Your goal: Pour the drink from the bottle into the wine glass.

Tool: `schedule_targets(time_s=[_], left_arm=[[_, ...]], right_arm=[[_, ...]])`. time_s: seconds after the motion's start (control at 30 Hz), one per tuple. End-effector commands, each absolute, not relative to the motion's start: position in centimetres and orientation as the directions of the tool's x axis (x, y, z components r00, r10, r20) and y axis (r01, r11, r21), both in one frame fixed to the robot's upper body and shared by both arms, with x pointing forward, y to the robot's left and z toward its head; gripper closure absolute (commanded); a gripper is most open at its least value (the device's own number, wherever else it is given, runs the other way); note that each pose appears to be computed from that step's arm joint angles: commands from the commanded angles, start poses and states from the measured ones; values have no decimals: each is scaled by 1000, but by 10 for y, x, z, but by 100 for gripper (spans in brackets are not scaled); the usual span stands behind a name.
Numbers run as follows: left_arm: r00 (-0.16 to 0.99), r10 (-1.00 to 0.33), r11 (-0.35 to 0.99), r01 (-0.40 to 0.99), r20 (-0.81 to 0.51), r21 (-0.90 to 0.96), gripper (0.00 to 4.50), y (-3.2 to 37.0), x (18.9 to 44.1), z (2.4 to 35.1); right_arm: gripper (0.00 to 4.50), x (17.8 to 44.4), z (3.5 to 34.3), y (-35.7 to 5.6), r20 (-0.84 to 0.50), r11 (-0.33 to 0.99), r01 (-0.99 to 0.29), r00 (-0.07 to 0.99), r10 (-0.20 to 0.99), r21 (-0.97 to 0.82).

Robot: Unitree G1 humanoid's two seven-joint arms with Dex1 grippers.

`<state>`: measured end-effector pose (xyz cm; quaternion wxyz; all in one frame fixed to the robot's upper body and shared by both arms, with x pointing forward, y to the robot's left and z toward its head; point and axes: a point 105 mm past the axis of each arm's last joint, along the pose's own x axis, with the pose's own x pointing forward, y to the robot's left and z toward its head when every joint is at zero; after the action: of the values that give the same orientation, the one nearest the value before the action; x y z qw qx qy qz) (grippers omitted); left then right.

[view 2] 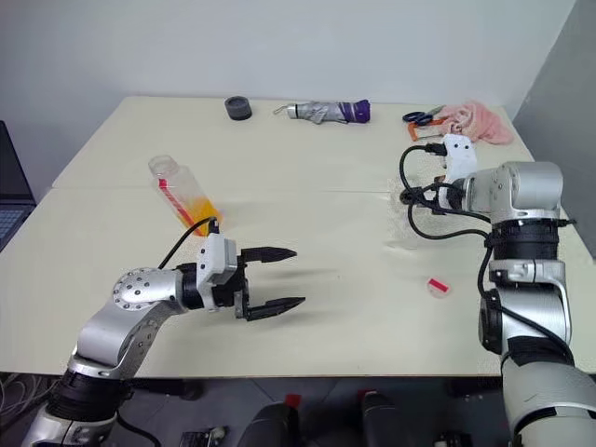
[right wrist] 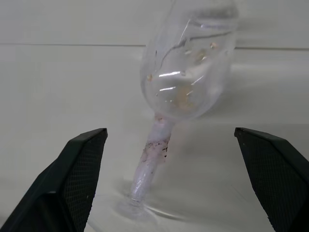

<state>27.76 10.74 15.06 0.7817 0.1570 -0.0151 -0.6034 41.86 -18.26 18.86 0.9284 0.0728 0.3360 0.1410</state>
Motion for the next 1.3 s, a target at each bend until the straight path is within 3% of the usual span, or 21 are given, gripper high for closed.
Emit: schedule_targets(time_s=[0.03,0.47,0.57,0.8,0.93,1.17,1.3], left_arm=[[232,-957,170,935,-172,312,1,104,277,157],[229,-958,164,931,-170,326,1,100,278,157],[232,-957,167,930,-172,327,0,100,278,156],[240,-955,172,927,-175,332,0,100,279,156],[238,-955,169,928,-177,333,0,99,279,156],[240,-953,169,928,-187,331,0,101,279,155],[283,-945,221,922,-166,317,0,107,284,159]], right_arm=[[0,423,191,-175,-620,937,-234,704,346,258],[0,436,174,-168,-660,933,-292,661,356,210],[65,437,174,-163,-660,925,-322,653,372,203],[317,434,169,-154,-681,908,-366,614,400,204],[440,433,166,-152,-689,904,-376,600,406,205],[441,434,174,-153,-662,896,-378,614,431,233],[441,440,194,-142,-577,878,-382,663,477,287]])
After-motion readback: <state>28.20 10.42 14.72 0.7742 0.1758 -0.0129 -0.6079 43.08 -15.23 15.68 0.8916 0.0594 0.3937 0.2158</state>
